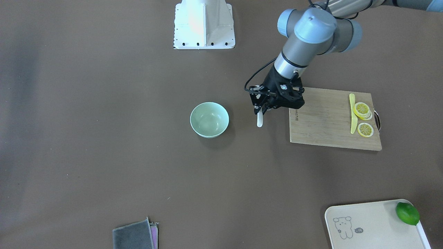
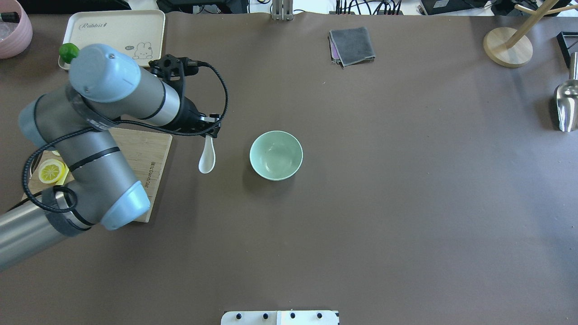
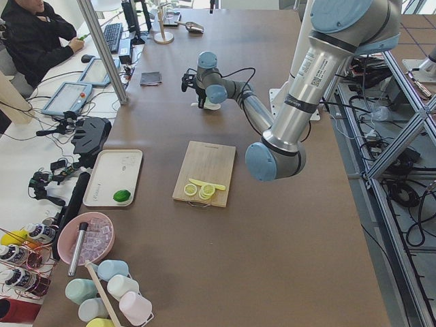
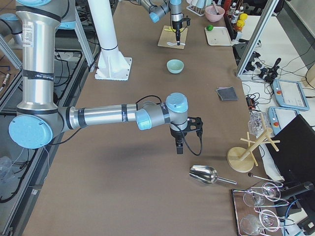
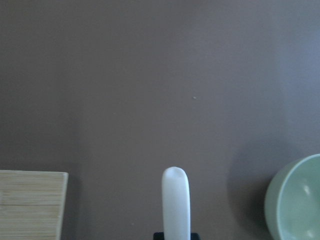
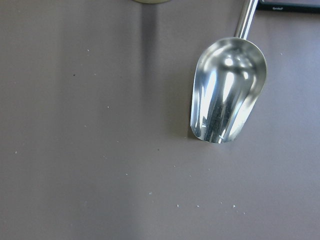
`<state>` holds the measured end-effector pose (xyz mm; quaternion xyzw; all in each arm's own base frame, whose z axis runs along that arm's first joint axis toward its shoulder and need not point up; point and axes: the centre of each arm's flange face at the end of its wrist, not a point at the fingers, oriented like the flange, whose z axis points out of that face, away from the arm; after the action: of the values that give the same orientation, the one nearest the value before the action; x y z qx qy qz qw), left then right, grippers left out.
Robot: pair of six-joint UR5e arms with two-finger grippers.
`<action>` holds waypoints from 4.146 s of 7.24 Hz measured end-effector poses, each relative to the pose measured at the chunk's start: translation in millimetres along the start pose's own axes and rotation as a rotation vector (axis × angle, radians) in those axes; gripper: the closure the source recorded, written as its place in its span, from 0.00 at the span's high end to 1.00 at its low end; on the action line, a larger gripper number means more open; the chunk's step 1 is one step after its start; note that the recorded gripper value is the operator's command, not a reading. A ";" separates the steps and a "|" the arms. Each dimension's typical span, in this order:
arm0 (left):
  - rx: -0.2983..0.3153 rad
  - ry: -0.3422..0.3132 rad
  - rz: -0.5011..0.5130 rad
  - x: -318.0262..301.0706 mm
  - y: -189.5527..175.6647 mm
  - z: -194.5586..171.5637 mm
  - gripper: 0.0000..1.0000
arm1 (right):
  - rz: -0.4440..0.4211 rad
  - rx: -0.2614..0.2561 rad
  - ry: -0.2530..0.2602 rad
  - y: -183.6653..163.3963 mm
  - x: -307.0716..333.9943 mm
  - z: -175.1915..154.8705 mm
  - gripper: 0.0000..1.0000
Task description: Place spoon in bowl
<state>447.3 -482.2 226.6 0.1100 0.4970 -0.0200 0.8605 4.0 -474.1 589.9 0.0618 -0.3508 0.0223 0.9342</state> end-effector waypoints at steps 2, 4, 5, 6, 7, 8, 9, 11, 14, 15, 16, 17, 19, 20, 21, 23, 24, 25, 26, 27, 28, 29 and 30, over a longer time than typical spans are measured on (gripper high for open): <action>0.067 0.010 -0.006 51.3 -3.4 28.0 0.00 | 0.049 -0.024 -0.030 12.0 20.6 -4.3 1.00; 0.126 0.041 -0.006 66.7 -18.9 59.2 0.00 | 0.078 -0.032 -0.033 18.2 30.1 -6.8 1.00; 0.134 0.052 -0.012 70.9 -18.8 69.5 0.00 | 0.088 -0.038 -0.031 18.3 30.9 -7.8 1.00; 0.126 0.060 -0.017 76.4 -11.2 77.1 0.00 | 0.096 -0.044 -0.030 17.6 29.9 -9.3 1.00; 0.110 0.067 -0.036 82.8 0.1 83.3 0.93 | 0.101 -0.047 -0.029 17.3 29.1 -10.8 1.00; 0.097 0.072 -0.058 87.4 9.2 87.4 0.98 | 0.105 -0.048 -0.029 17.2 28.9 -11.5 1.00; 0.093 0.076 -0.068 90.1 13.4 87.9 0.98 | 0.109 -0.049 -0.030 17.3 28.8 -11.7 1.00; 0.103 0.058 -0.070 97.4 5.0 65.6 0.98 | 0.123 -0.057 -0.045 20.6 31.6 -12.0 1.00; 0.127 -0.144 0.105 53.3 -40.2 -39.1 0.98 | 0.172 -0.073 -0.051 28.4 39.2 -27.0 1.00; 0.108 -0.203 0.167 3.8 -61.0 -68.0 0.98 | 0.169 -0.078 -0.050 32.6 40.3 -29.4 1.00; 0.059 -0.235 0.188 -67.0 -85.7 -97.0 0.98 | 0.143 -0.078 -0.048 36.6 44.3 -30.5 1.00; 0.014 -0.250 0.205 -143.6 -109.4 -130.0 0.98 | 0.111 -0.077 -0.042 40.2 50.2 -31.2 1.00; -0.051 -0.287 0.298 -324.8 -147.8 -207.2 0.98 | 0.066 -0.079 -0.036 45.4 58.6 -30.2 1.00; -0.053 -0.292 0.249 -404.0 -157.7 -243.1 0.98 | 0.060 -0.079 -0.037 47.2 61.3 -30.4 1.00; -0.045 -0.296 0.184 -460.4 -158.4 -267.8 0.98 | 0.058 -0.078 -0.039 47.9 62.1 -30.7 1.00; -0.014 -0.300 0.148 -529.7 -125.1 -277.2 0.98 | 0.056 -0.075 -0.044 48.1 60.9 -32.1 1.00; 0.012 -0.298 0.162 -558.7 -96.5 -273.2 0.98 | 0.056 -0.074 -0.045 48.3 60.4 -32.6 1.00; 0.031 -0.295 0.177 -582.7 -65.9 -266.3 0.98 | 0.055 -0.073 -0.046 48.3 60.0 -33.0 1.00; 0.036 -0.294 0.180 -599.2 -41.3 -261.1 0.98 | 0.055 -0.073 -0.045 48.4 59.9 -33.2 1.00; 0.035 -0.294 0.177 -606.5 -27.5 -259.2 0.98 | 0.057 -0.075 -0.044 49.4 60.6 -32.6 1.00; 0.032 -0.289 0.172 -604.7 -22.0 -260.7 0.98 | 0.062 -0.079 -0.044 52.3 62.3 -31.1 1.00; 0.022 -0.279 0.155 -596.5 -18.9 -265.1 0.98 | 0.069 -0.085 -0.043 55.9 64.3 -29.1 1.00; 0.008 -0.276 0.136 -580.6 -18.7 -273.8 0.98 | 0.076 -0.089 -0.041 58.0 65.7 -27.8 1.00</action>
<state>-81.7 -486.7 590.6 0.1431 0.3654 0.0212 0.9195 66.7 -413.1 618.1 0.0074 -0.3725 0.0409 0.9271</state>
